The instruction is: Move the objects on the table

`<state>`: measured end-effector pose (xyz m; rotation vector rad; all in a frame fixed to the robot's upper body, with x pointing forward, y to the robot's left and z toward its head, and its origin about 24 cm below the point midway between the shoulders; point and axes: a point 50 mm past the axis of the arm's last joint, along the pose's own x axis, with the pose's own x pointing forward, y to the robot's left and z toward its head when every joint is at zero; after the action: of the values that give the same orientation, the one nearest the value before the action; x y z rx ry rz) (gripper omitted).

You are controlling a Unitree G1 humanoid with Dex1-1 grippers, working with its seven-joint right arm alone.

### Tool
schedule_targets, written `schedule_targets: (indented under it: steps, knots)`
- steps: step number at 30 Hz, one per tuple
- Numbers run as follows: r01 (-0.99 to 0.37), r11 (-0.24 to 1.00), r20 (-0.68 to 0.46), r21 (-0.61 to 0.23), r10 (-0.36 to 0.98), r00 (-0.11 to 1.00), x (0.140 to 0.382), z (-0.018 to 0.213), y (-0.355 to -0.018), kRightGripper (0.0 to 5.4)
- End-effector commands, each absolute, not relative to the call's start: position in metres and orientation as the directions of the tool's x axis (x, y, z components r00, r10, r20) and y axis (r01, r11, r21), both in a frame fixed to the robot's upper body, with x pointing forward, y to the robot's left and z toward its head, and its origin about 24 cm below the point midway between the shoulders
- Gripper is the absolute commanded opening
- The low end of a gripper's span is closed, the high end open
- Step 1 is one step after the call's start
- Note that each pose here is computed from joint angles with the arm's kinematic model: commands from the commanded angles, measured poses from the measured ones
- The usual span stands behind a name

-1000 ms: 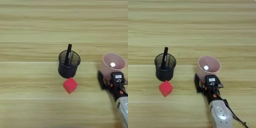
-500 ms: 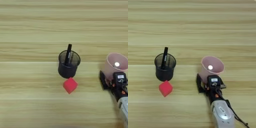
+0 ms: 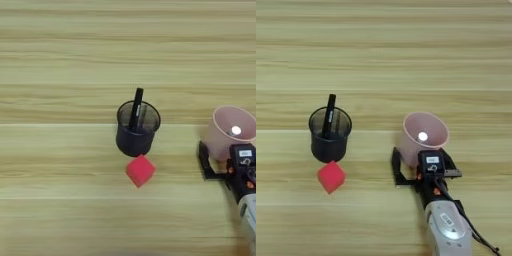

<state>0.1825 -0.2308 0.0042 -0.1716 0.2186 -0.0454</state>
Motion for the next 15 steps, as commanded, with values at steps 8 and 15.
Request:
schedule_targets:
  steps: [8, 15]
  knots:
    - [-0.030, 0.983, -0.347, -0.180, -0.035, 0.937, 0.159, -0.010, -0.225, 5.38]
    - [-0.062, 0.987, -0.405, -0.147, -0.003, 0.915, 0.145, -0.011, -0.221, 5.38]
